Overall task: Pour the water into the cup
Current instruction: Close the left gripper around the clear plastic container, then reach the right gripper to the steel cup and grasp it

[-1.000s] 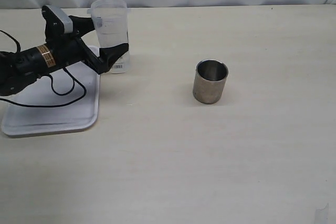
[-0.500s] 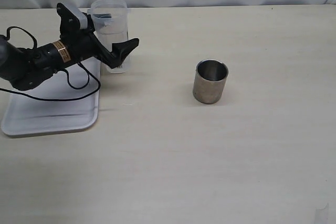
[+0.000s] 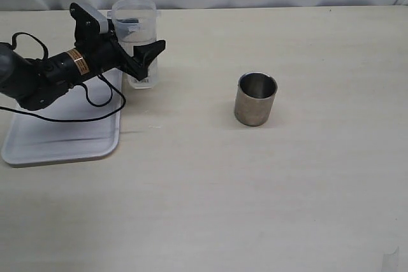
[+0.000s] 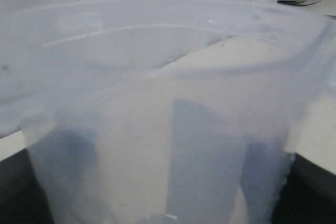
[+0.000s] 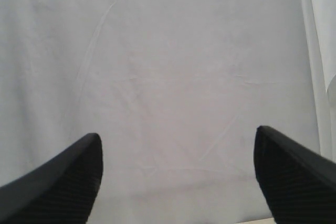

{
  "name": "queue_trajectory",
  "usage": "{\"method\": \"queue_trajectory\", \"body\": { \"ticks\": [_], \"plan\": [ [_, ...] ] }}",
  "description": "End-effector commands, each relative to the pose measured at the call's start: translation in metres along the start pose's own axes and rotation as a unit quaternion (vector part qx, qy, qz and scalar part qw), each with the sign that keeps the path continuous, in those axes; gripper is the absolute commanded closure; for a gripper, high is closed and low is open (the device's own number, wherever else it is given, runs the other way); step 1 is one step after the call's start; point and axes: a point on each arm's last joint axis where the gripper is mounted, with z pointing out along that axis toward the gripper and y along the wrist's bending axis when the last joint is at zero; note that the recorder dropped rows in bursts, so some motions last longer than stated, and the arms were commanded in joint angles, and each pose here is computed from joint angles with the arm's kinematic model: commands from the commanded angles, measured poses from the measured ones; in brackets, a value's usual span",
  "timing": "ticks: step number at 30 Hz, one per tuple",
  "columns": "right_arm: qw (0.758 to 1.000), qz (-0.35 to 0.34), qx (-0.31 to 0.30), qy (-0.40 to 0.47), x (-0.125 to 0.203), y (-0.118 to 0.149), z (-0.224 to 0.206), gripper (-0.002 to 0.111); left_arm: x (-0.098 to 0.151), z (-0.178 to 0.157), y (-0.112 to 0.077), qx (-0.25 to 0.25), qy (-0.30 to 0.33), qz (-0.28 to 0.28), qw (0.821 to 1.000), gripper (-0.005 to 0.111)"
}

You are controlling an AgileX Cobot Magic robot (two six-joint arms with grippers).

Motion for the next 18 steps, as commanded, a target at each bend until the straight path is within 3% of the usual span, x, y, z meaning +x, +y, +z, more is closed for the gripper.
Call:
{"method": "queue_trajectory", "body": {
  "ticks": [1, 4, 8, 11, 16, 18],
  "plan": [
    [1.000, -0.004, 0.002, 0.003, 0.001, 0.000, 0.000, 0.034, 0.000, 0.002, -0.001, 0.003, 0.006, -0.003, 1.000, 0.077],
    [1.000, -0.004, 0.004, 0.014, 0.003, -0.001, 0.000, 0.036, 0.004, 0.002, -0.002, 0.008, 0.027, -0.013, 1.000, 0.107],
    [0.999, -0.031, -0.006, 0.009, 0.002, 0.001, 0.001, 0.036, 0.005, 0.002, -0.002, 0.007, 0.032, -0.015, 0.999, 0.107],
    [0.998, -0.060, -0.023, 0.018, 0.005, 0.004, 0.010, 0.026, 0.005, 0.002, -0.002, 0.007, 0.032, -0.015, 0.999, 0.107],
    [0.987, -0.104, -0.092, 0.080, 0.027, 0.012, 0.040, 0.016, 0.005, 0.002, -0.002, 0.007, 0.032, -0.017, 0.999, 0.107],
    [0.982, -0.087, -0.112, 0.124, 0.046, 0.013, 0.054, 0.016, 0.005, 0.002, -0.003, 0.012, 0.033, -0.015, 0.999, 0.107]
  ]
}}
